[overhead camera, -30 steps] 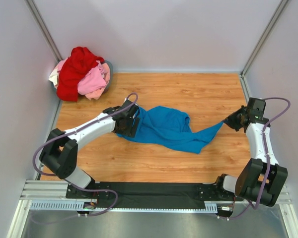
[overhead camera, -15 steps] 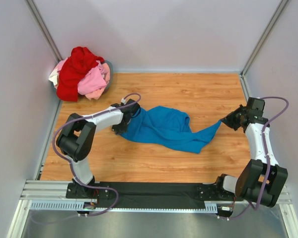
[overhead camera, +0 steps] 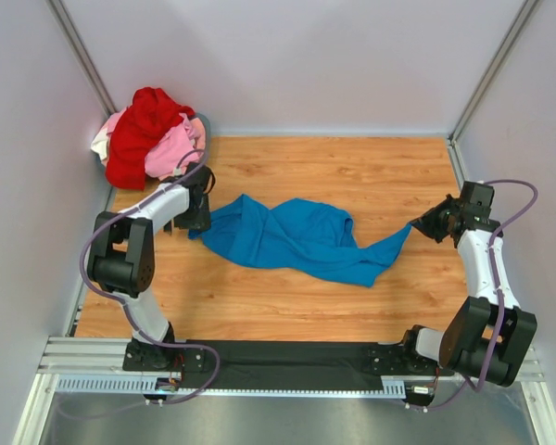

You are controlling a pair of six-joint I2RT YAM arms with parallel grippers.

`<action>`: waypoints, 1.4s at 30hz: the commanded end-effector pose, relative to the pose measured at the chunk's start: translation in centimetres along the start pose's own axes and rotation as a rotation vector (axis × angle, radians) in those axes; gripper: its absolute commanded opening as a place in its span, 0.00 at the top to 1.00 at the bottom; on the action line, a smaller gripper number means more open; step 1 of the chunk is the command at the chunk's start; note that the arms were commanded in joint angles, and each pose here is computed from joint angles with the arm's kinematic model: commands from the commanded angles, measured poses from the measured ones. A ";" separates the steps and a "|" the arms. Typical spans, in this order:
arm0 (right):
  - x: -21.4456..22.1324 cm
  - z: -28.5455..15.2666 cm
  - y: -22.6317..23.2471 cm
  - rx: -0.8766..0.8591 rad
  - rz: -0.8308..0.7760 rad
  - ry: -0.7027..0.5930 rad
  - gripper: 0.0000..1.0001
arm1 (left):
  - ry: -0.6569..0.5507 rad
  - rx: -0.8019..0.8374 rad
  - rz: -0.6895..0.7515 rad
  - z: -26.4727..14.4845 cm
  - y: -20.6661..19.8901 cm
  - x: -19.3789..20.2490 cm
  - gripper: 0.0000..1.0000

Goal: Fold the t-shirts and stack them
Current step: Flatten the tshirt out

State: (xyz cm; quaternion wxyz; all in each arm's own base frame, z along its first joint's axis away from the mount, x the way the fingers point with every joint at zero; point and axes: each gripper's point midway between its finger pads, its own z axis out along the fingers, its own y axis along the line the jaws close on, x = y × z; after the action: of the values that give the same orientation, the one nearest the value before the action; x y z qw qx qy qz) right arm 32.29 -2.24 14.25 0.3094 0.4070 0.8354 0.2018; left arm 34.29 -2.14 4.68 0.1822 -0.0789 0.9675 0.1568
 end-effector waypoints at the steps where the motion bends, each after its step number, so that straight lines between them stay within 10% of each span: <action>1: -0.4 -0.1 1.0 -0.042 -0.026 -0.017 1.00 | -0.054 0.019 -0.027 -2.2 -0.3 -1.3 0.04; 10: 0.1 -0.2 1.3 -0.053 -0.036 -0.011 0.99 | -0.197 0.185 0.052 -8.3 -3.9 0.5 0.10; 18: 0.1 -0.4 1.8 -0.072 -0.033 -0.015 0.99 | -0.051 0.482 0.156 -6.8 -11.5 6.3 0.28; 42: 0.3 -0.6 1.3 -0.055 -0.046 -0.023 1.00 | 0.000 0.431 0.202 -3.2 -12.6 8.0 0.56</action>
State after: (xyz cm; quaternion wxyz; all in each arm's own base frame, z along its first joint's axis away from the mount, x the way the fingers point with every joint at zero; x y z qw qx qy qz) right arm 32.18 -1.41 14.65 0.3175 0.3936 0.8366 0.2108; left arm 28.07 -15.60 1.68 0.1718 0.0576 0.9827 -0.0383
